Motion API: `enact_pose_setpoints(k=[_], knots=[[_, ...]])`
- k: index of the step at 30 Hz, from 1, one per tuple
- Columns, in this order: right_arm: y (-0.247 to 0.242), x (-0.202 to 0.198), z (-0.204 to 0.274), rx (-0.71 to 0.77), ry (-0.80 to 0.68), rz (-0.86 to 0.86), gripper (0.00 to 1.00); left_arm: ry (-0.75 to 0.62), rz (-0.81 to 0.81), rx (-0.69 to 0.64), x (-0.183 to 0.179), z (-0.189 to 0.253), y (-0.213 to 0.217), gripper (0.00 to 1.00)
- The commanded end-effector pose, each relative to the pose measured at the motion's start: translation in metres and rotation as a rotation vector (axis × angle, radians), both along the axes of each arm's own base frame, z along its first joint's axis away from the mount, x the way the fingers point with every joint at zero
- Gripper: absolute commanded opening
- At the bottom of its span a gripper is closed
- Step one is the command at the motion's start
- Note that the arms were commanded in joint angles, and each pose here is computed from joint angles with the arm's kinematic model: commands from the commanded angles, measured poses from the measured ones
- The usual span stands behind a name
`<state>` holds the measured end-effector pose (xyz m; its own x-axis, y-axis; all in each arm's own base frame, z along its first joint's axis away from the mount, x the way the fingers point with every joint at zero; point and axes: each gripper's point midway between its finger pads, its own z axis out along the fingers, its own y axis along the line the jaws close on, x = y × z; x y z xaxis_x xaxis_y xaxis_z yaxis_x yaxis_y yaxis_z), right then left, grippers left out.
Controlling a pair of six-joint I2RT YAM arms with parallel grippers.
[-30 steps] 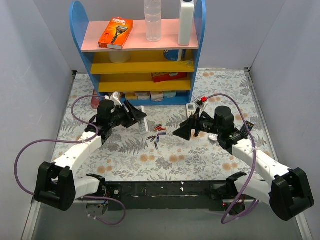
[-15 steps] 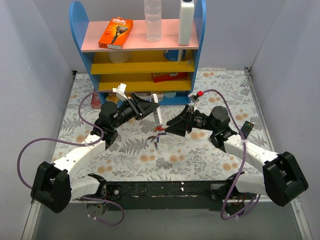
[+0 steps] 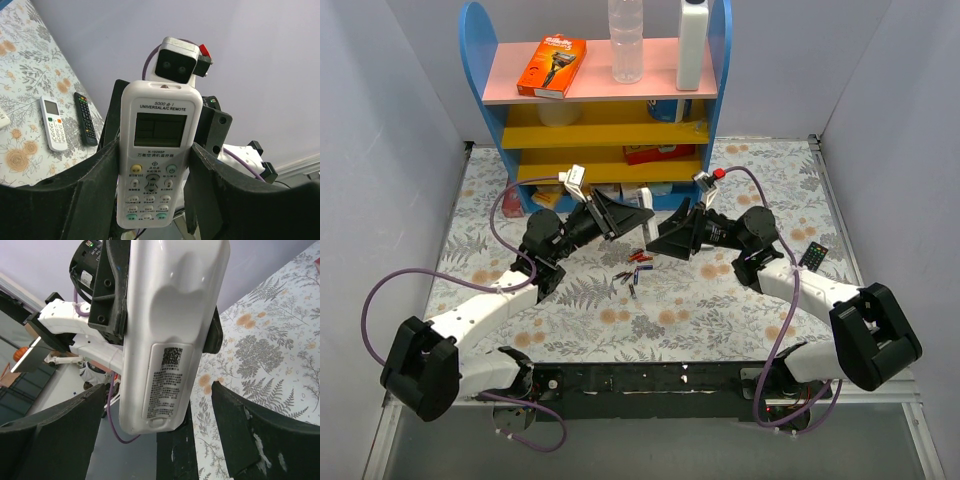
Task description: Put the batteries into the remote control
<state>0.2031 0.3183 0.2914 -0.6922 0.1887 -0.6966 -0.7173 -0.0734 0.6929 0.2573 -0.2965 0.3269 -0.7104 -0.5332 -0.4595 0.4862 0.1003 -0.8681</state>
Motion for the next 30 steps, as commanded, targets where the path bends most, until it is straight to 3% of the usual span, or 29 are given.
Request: enact_pose_setpoints(k=[1, 7, 10, 11, 14, 16, 17, 19, 20, 21, 24, 30], knots=[[0.001, -0.010, 0.036, 0.090, -0.108, 0.053, 0.89, -0.081, -0.027, -0.043, -0.009, 0.021, -0.004, 0.13], [0.001, -0.017, 0.034, 0.085, -0.109, 0.084, 0.57, -0.086, -0.014, -0.030, -0.008, 0.020, -0.004, 0.14], [0.000, -0.019, 0.028, 0.067, -0.111, 0.095, 0.37, -0.084, -0.003, -0.002, -0.007, 0.016, -0.002, 0.34], [0.000, -0.018, 0.026, 0.055, -0.113, 0.089, 0.25, -0.091, 0.003, 0.006, -0.008, 0.018, -0.001, 0.45], [0.001, -0.014, 0.018, -0.003, -0.125, 0.073, 0.10, -0.086, 0.036, 0.058, -0.004, 0.010, 0.002, 0.63], [0.002, -0.010, 0.012, -0.048, -0.131, 0.047, 0.06, -0.090, 0.080, 0.120, 0.000, 0.007, 0.007, 0.79], [0.001, -0.006, 0.021, -0.056, -0.227, 0.018, 0.02, -0.087, 0.102, 0.145, 0.001, 0.006, 0.010, 0.84], [0.000, 0.006, 0.000, -0.179, -0.171, -0.046, 0.01, -0.085, 0.176, 0.217, 0.008, 0.005, 0.022, 0.98], [-0.002, 0.012, 0.008, -0.208, -0.268, -0.084, 0.01, -0.085, 0.201, 0.235, 0.009, 0.006, 0.026, 0.98], [-0.006, 0.021, -0.006, -0.293, -0.228, -0.141, 0.01, -0.086, 0.223, 0.246, 0.011, 0.010, 0.029, 0.98], [-0.012, 0.032, -0.010, -0.432, -0.317, -0.239, 0.01, -0.030, 0.262, 0.300, 0.013, -0.002, 0.038, 0.98], [-0.025, 0.055, -0.017, -0.633, -0.413, -0.385, 0.01, 0.009, 0.236, 0.273, 0.013, -0.004, 0.031, 0.98]])
